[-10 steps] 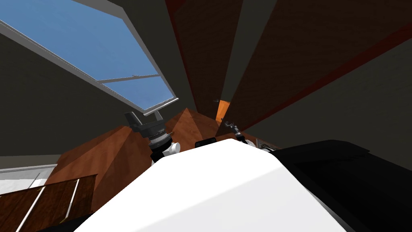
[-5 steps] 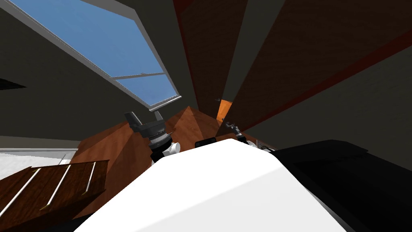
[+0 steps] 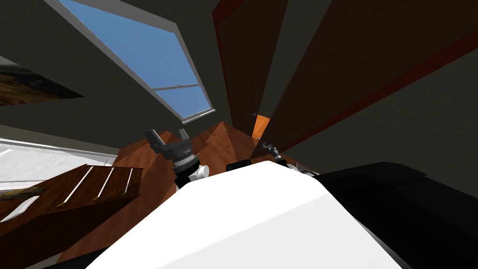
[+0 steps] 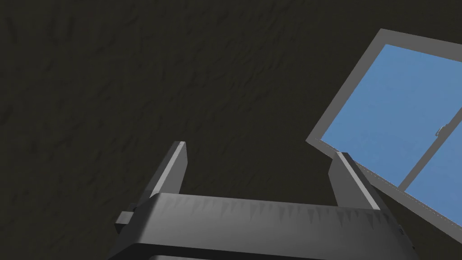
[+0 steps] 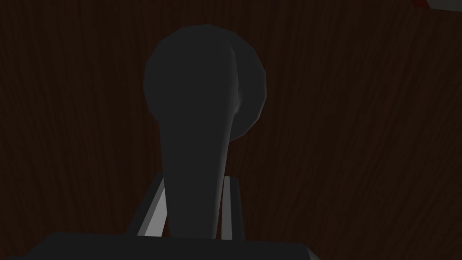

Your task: Pull the door open

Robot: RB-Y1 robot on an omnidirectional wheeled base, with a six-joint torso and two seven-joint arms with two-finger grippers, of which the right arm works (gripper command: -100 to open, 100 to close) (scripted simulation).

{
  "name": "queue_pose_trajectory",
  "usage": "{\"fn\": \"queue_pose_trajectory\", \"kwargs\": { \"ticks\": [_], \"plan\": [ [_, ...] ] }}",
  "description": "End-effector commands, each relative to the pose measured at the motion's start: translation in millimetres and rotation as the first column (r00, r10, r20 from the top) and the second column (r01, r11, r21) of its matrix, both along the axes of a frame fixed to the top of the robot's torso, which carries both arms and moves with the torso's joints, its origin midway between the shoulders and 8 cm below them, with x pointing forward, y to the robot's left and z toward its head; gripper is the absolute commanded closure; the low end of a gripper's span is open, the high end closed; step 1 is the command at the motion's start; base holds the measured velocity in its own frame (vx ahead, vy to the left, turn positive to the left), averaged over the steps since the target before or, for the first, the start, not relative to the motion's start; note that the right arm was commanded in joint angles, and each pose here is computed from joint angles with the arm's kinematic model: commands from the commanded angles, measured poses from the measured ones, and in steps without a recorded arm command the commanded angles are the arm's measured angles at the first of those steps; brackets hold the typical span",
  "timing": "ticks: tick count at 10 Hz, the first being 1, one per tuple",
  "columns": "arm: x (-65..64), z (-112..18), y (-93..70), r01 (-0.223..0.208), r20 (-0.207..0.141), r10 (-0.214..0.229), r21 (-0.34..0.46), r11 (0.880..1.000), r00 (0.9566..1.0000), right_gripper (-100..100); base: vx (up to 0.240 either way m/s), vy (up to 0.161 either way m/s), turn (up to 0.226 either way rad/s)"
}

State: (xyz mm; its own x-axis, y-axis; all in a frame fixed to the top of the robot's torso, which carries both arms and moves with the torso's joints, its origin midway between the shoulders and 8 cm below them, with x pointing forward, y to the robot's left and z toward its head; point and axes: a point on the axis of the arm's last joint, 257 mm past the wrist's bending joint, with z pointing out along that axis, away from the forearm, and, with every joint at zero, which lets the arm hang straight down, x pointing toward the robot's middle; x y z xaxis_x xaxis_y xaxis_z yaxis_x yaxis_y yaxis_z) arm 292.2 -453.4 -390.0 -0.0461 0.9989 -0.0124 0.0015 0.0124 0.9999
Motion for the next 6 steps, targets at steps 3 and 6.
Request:
{"fn": "queue_pose_trajectory", "kwargs": {
  "ticks": [3, 6],
  "plan": [
    [-8.5, -1.5, 9.7, -0.027, 0.002, 0.027, 0.012, 1.0, 0.9996, 100, -0.211, -0.072, 0.152],
    [3.9, -1.5, 4.0, -0.001, 0.001, 0.001, 0.002, 1.0, 1.0, 100, -0.162, -0.038, 0.121]
  ]
}}
